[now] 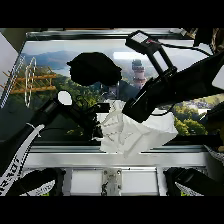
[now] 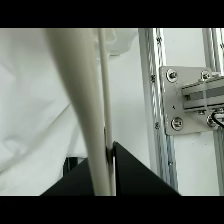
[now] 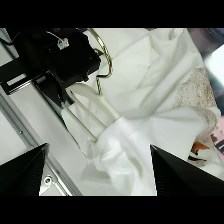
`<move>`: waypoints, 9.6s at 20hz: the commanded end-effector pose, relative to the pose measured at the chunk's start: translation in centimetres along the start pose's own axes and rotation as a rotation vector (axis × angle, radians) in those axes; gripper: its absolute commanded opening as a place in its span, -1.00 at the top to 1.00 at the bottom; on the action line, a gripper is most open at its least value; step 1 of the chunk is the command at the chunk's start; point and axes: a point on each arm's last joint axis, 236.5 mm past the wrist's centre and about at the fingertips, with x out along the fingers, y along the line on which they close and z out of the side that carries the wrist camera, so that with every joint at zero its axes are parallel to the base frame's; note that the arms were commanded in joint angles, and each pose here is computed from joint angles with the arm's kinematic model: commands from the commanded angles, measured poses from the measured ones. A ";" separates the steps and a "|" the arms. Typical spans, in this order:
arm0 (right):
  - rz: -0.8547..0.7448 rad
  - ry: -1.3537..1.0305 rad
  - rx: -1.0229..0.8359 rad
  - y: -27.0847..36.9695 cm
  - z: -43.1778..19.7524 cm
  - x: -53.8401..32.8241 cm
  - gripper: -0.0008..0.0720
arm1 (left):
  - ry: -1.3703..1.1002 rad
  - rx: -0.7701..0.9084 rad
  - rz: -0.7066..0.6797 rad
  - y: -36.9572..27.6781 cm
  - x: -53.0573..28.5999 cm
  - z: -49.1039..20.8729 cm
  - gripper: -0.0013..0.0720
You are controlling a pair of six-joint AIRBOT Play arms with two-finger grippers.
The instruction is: Fold the clothes and pants, and hang the long-sleeved shirts on hangers.
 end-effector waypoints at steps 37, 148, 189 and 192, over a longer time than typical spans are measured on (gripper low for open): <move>0.499 -0.376 -0.109 -12.5 -14.2 2.4 -0.97 | 0.001 0.000 0.000 0.0 0.0 0.0 0.93; 0.123 -0.627 -0.178 -11.9 -4.9 0.3 0.96 | -0.381 -0.928 0.514 5.4 -3.1 8.0 -0.39; 0.197 -0.622 -0.115 -7.8 -5.2 -1.8 0.96 | -0.402 -1.225 0.828 10.9 -15.3 -4.5 0.93; 0.203 -0.593 -0.123 -7.6 -5.8 -1.4 0.96 | -0.415 -1.193 0.853 11.2 -16.8 -4.3 0.93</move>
